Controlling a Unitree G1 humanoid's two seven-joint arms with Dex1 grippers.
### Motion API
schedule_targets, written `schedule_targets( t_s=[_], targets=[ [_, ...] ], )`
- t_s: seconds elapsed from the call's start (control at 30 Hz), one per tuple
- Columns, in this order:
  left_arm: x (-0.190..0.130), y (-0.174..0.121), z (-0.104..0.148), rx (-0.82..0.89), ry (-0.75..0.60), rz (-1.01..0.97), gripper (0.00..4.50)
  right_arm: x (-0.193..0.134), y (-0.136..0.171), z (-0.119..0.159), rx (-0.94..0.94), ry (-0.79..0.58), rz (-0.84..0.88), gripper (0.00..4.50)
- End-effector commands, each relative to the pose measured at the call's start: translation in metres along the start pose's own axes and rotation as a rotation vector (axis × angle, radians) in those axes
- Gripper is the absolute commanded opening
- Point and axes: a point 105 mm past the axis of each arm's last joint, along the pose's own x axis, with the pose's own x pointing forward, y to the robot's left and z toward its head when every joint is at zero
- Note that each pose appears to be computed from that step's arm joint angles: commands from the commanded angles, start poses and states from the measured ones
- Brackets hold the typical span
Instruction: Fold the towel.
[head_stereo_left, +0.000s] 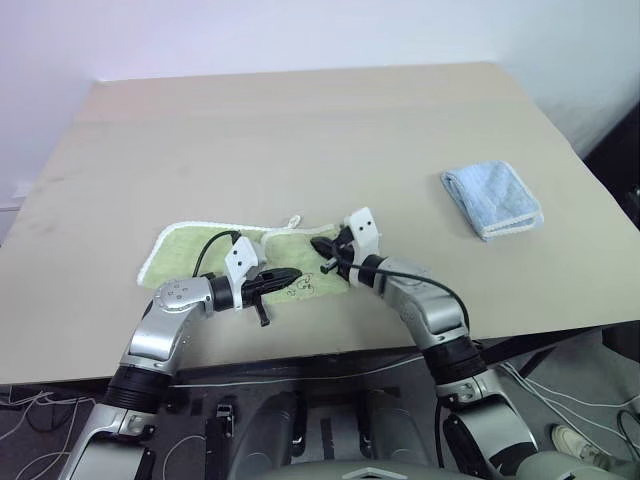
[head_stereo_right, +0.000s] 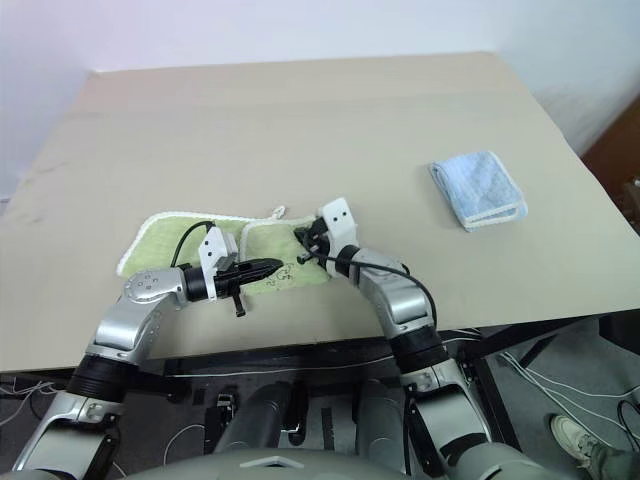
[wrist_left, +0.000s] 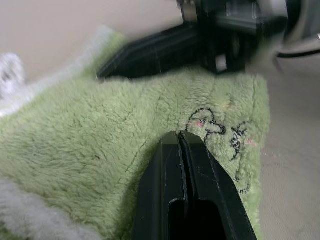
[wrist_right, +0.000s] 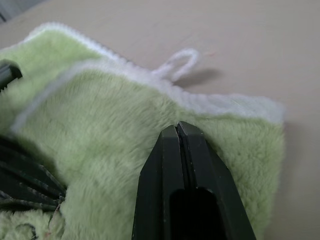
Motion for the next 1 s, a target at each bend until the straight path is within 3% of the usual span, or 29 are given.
schedule_targets(
  t_s=[0.03, 0.3, 0.37, 0.5, 0.63, 0.73, 0.83, 0.97, 1.0],
  targets=[
    [-0.002, 0.008, 0.005, -0.006, -0.042, 0.044, 0.07, 0.004, -0.010, -0.004, -0.091, 0.019, -0.045, 0.00],
    [-0.018, 0.017, 0.020, -0.046, -0.144, 0.036, 0.07, 0.001, -0.027, 0.007, -0.144, -0.011, -0.055, 0.00],
    [-0.028, 0.022, 0.028, -0.056, -0.170, 0.035, 0.07, -0.002, -0.025, 0.022, -0.113, -0.057, -0.023, 0.00],
    [-0.046, 0.042, 0.058, -0.078, -0.270, 0.098, 0.91, -0.011, -0.026, 0.060, -0.036, -0.174, 0.006, 0.00],
    [-0.071, 0.046, 0.078, -0.071, -0.265, 0.081, 2.28, -0.025, -0.019, 0.090, -0.063, -0.237, 0.075, 0.89],
    [-0.092, 0.053, 0.103, -0.076, -0.294, 0.131, 3.37, -0.033, -0.019, 0.100, -0.124, -0.226, 0.099, 1.97],
    [-0.108, 0.054, 0.113, -0.090, -0.288, 0.168, 4.37, -0.036, -0.018, 0.102, -0.160, -0.210, 0.120, 3.02],
    [-0.134, 0.057, 0.119, -0.146, -0.313, 0.256, 4.50, -0.036, -0.011, 0.100, -0.198, -0.183, 0.177, 4.40],
    [-0.144, 0.057, 0.118, -0.169, -0.321, 0.291, 4.50, -0.035, -0.009, 0.099, -0.204, -0.179, 0.190, 4.46]
  ],
)
